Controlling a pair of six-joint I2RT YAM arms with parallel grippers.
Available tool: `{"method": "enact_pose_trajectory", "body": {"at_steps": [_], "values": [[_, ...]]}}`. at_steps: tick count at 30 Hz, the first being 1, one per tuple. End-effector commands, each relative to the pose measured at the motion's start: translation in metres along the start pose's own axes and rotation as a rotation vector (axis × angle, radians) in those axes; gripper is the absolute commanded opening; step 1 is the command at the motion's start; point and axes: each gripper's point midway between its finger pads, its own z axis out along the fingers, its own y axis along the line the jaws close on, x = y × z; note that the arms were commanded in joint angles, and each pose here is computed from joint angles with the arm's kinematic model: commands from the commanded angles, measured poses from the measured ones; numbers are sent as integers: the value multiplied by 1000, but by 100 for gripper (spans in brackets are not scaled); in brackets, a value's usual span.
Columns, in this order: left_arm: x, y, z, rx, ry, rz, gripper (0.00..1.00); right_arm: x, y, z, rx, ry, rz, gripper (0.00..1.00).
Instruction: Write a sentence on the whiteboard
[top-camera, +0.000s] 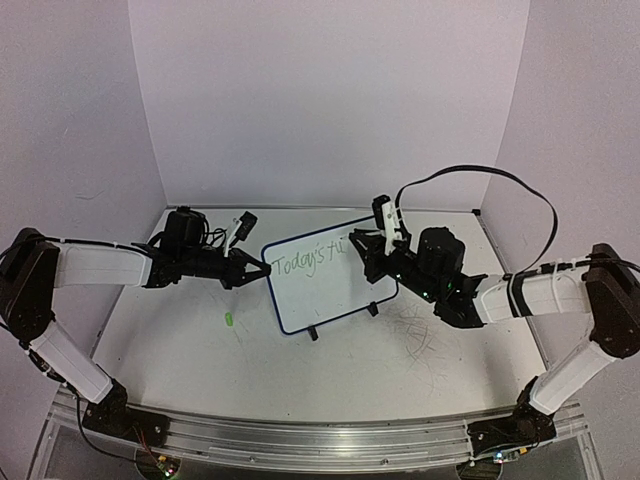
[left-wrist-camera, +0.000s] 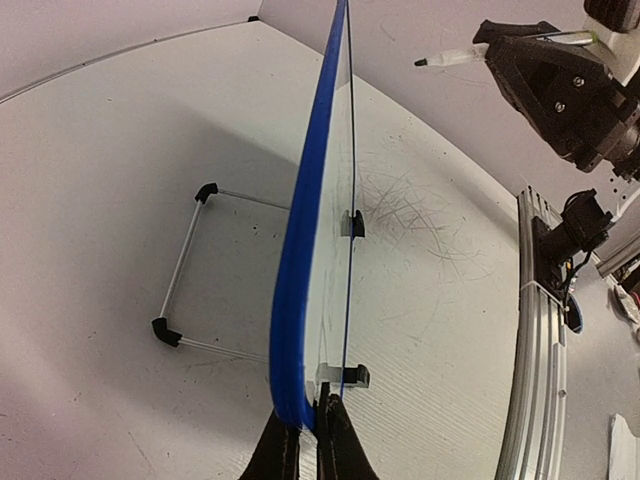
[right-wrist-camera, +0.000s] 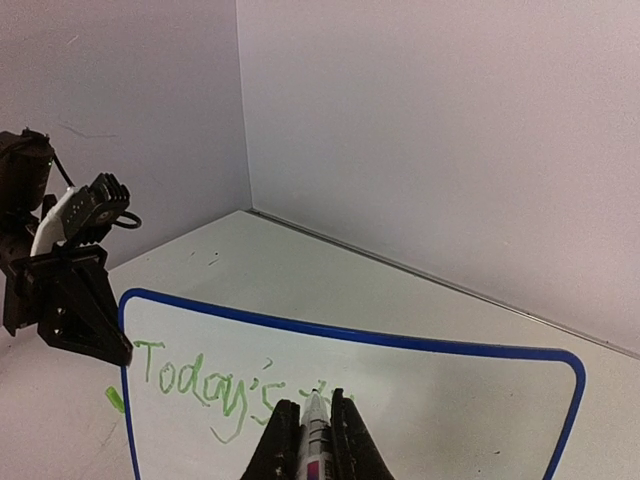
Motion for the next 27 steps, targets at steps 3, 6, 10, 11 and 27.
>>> {"method": "enact_pose_trajectory", "body": {"at_steps": [3,6,10,11,27], "values": [[-6,12,-3,-86,2,81,0,-7,-9,9,53,-10,-16,0],[-7,11,-3,-85,1,83,0,-2,-13,10,77,0,-12,0],[-7,11,-3,-85,2,84,0,2,-15,11,87,10,-9,0],[-6,11,-3,-85,3,83,0,2,-15,11,90,9,-7,0],[-6,9,-3,-82,4,84,0,6,-26,21,115,33,1,0]]}}
